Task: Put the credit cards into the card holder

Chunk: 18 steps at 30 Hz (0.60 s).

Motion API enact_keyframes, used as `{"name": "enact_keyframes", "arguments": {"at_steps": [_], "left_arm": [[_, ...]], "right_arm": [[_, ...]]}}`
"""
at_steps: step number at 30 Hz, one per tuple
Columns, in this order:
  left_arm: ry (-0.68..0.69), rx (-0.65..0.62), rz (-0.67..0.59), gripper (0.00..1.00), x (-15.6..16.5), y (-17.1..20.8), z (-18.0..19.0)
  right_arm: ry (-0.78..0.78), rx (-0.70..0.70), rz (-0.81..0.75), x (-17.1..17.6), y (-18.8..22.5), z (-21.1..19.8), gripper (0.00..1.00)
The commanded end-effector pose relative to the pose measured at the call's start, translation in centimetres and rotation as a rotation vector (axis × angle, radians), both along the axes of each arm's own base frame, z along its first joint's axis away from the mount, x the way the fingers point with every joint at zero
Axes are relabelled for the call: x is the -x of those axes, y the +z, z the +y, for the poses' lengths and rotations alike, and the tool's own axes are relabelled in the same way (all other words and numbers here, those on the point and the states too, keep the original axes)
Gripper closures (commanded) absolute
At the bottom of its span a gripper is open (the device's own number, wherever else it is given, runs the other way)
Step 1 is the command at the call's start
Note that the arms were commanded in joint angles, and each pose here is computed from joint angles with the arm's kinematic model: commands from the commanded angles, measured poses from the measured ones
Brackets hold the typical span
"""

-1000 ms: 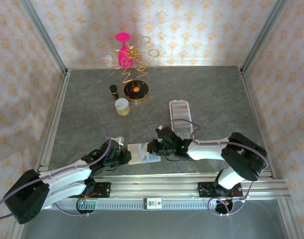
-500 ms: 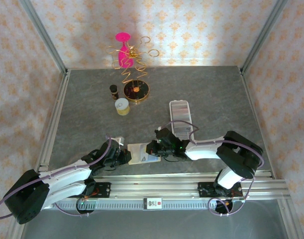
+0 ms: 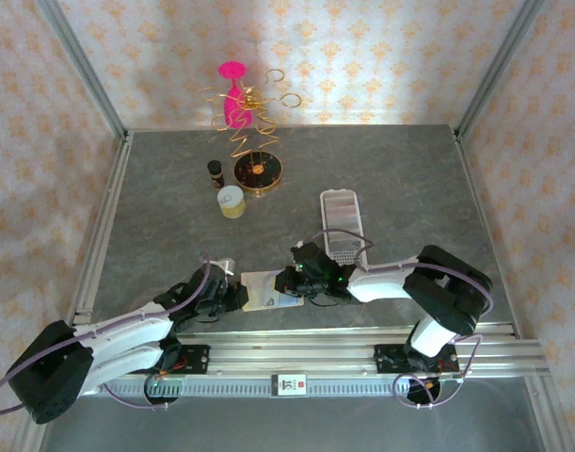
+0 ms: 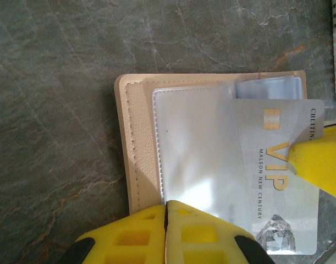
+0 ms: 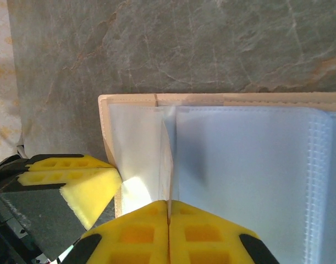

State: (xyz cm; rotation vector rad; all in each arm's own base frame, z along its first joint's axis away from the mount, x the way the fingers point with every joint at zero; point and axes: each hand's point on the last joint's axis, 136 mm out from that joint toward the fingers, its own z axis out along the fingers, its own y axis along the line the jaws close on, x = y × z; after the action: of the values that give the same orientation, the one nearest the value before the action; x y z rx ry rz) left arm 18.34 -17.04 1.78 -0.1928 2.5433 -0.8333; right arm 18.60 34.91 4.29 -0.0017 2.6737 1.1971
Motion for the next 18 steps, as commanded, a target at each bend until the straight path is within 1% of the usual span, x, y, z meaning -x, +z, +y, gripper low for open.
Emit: {"name": "enact_keyframes", "arguments": {"at_steps": [1,10,12,17,18], "left_arm": [[0.01,-0.034,0.013,0.91,0.5,-0.7,0.7],[0.014,-0.034,0.012,0.91,0.4,-0.8,0.7],[0.015,-0.034,0.01,0.91,0.4,-0.7,0.7],[0.012,-0.036,0.011,0.91,0.4,-0.8,0.7],[0.011,-0.035,0.01,0.91,0.4,-0.7,0.7]], "right_arm": [[0.028,0.006,0.013,0.3,-0.3,0.7,0.93],[0.047,-0.002,0.007,0.0,-0.1,1.5,0.93],[0.047,0.014,0.007,-0.1,-0.2,1.4,0.87],[0.024,0.116,-0.037,-0.8,-0.4,-0.1,0.74],[0.019,0.136,-0.043,-0.8,-0.4,-0.4,0.73]]}}
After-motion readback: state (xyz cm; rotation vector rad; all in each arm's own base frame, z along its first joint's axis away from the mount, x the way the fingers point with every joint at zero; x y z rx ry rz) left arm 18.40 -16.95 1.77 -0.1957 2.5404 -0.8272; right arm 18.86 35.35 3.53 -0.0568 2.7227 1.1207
